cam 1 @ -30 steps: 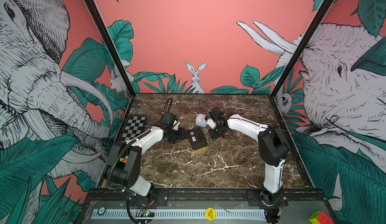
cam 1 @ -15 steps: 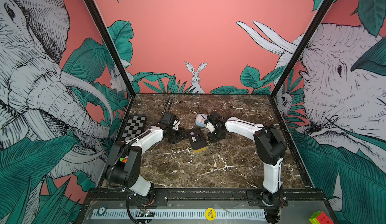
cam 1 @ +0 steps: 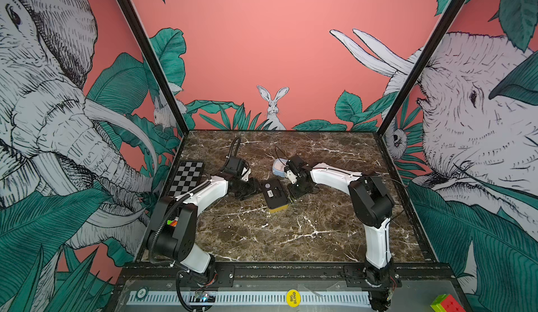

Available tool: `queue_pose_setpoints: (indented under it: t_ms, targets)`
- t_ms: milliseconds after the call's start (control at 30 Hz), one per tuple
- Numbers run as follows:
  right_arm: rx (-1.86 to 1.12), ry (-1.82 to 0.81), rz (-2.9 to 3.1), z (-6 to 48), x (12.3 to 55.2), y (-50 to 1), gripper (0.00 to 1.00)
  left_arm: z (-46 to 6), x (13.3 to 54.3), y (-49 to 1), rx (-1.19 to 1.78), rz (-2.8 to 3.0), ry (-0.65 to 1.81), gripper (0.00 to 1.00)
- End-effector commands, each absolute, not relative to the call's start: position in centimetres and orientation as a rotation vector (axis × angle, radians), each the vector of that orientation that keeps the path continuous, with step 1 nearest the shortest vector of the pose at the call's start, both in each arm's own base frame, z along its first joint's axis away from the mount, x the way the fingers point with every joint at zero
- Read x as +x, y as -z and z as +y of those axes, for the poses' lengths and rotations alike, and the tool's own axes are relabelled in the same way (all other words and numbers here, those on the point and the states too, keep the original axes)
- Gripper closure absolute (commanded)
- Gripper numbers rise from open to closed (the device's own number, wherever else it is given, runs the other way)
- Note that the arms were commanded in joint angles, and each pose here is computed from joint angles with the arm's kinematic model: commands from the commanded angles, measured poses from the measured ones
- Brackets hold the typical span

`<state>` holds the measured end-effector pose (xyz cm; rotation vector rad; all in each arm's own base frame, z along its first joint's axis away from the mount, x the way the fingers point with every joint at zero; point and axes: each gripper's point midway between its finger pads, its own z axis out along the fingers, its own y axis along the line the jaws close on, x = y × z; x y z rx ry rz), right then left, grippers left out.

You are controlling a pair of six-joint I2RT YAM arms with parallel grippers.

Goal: Insert the battery into the alarm
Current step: Pick up the battery at the center of the board.

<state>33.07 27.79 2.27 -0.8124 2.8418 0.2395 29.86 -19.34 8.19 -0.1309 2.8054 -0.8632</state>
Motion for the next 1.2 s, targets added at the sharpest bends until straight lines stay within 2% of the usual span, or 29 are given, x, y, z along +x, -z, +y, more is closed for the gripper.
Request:
queue_pose_setpoints:
  t_ms: [0, 367, 600, 700, 800, 1000, 1167]
  targets:
    - [-0.807, -0.196, 2.876, 27.6, 33.0, -1.2, 0.74, -19.4, 30.1, -9.6, -0.120, 2.770, 0.864, 0.43]
    - [-0.819, -0.212, 2.871, 27.8, 33.0, -2.0, 0.95, -19.5, 30.2, -9.6, -0.121, 2.766, 0.870, 0.43]
    - [-0.654, -0.294, 2.682, 28.1, 34.4, -8.2, 0.98, -19.4, 30.2, -10.3, -0.114, 2.740, 0.876, 0.43]
    - [-0.653, -0.449, 2.491, 30.0, 35.3, -11.9, 0.98, -19.4, 30.2, -10.6, -0.114, 2.729, 0.878, 0.43]
    - [-0.702, -0.614, 2.360, 32.3, 35.2, -13.5, 0.98, -19.4, 30.3, -11.1, -0.120, 2.706, 0.885, 0.43]
    - [-0.775, -0.807, 2.223, 35.8, 35.1, -13.1, 0.97, -19.3, 30.5, -12.3, -0.146, 2.651, 0.898, 0.43]
    - [-0.852, -0.845, 2.177, 38.0, 34.8, -12.2, 0.97, -19.1, 30.8, -13.2, -0.174, 2.598, 0.913, 0.43]
